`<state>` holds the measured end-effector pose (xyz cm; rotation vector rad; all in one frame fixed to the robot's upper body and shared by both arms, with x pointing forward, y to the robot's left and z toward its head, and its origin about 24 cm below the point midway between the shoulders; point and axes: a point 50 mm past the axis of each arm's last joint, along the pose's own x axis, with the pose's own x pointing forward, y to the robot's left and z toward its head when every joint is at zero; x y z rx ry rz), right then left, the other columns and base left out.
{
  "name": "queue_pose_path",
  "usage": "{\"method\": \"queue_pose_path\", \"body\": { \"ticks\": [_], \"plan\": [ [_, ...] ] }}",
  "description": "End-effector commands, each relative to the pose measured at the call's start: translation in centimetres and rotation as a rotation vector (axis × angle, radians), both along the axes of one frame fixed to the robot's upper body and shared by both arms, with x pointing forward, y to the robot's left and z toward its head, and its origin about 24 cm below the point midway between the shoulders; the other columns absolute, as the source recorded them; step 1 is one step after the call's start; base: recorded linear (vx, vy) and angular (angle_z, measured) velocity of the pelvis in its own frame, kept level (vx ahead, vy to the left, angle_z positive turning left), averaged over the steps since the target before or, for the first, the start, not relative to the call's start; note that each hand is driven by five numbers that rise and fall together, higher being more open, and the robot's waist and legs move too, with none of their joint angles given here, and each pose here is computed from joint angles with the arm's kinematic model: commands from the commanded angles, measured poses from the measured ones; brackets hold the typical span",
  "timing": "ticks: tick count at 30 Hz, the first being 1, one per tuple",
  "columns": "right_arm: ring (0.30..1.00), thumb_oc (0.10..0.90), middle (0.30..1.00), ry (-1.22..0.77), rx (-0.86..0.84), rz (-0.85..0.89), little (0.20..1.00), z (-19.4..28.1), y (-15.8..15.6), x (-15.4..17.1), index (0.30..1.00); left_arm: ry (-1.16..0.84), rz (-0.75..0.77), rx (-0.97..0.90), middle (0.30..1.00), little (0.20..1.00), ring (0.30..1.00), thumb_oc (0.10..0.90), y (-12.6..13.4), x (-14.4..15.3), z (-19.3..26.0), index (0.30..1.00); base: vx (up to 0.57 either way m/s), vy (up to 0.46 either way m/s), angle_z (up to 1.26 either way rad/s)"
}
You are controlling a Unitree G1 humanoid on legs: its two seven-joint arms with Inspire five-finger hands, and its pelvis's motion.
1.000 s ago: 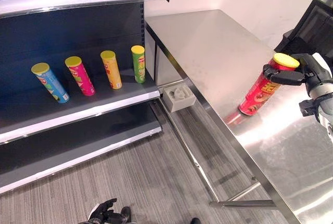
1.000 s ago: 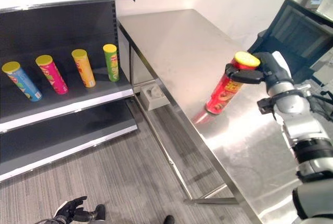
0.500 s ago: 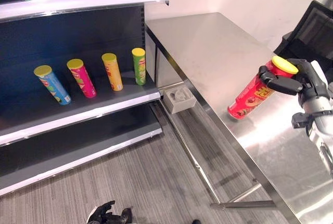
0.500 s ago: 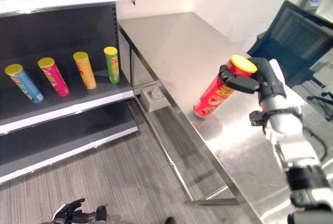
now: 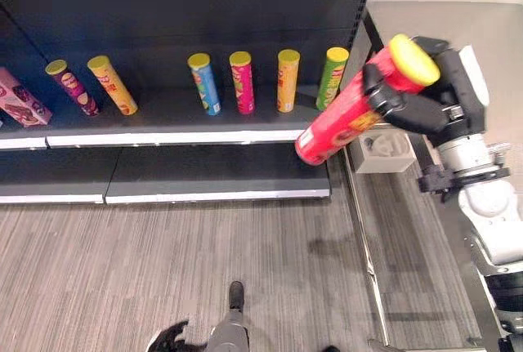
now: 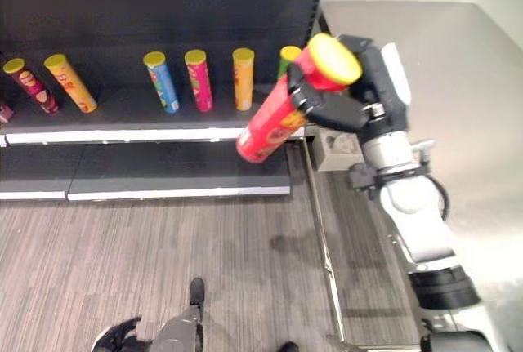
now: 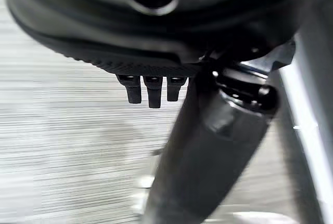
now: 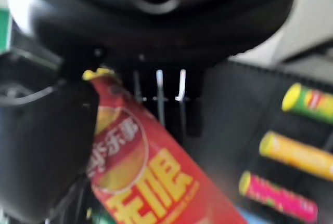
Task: Put the goods on the table back onto the shelves and tidy them up.
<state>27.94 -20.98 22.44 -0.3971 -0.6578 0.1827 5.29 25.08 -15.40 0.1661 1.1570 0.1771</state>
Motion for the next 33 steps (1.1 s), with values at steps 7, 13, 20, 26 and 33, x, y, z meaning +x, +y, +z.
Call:
{"method": "queue_pose_path", "body": {
  "ticks": [7,13,20,26,33],
  "plan": [
    [0.3,0.4,0.3,-0.386,-0.106,0.081,0.3,6.1,3.2,-3.0,0.3,-0.154,-0.073,0.092,0.9,0.9,0.9,0.8,1.6,4.3,1.7,0.9,-0.05,0.444,0.4],
    [0.3,0.4,0.3,-0.372,-0.168,0.052,0.3,4.7,4.2,-2.9,0.3,-0.148,-0.12,0.168,0.9,0.9,0.9,0.8,3.4,5.0,2.4,0.9,-0.01,0.45,0.13],
    [0.3,0.4,0.3,-0.402,-0.198,0.083,0.3,5.3,5.0,-2.9,0.3,-0.143,-0.118,0.163,0.9,0.9,0.9,0.8,3.5,5.1,2.4,0.9,0.02,0.111,0.43],
    [0.3,0.4,0.3,-0.414,-0.227,0.111,0.3,5.7,5.9,-2.4,0.3,-0.185,-0.107,0.093,0.9,0.9,0.9,0.8,1.4,6.0,2.1,0.9,0.1,-0.019,0.34],
    [0.3,0.4,0.3,-0.406,-0.223,0.117,0.3,5.4,6.1,-2.4,0.3,-0.263,-0.07,0.036,0.9,0.9,0.9,0.8,0.1,7.4,2.5,0.9,0.04,0.039,0.27]
  ]
}}
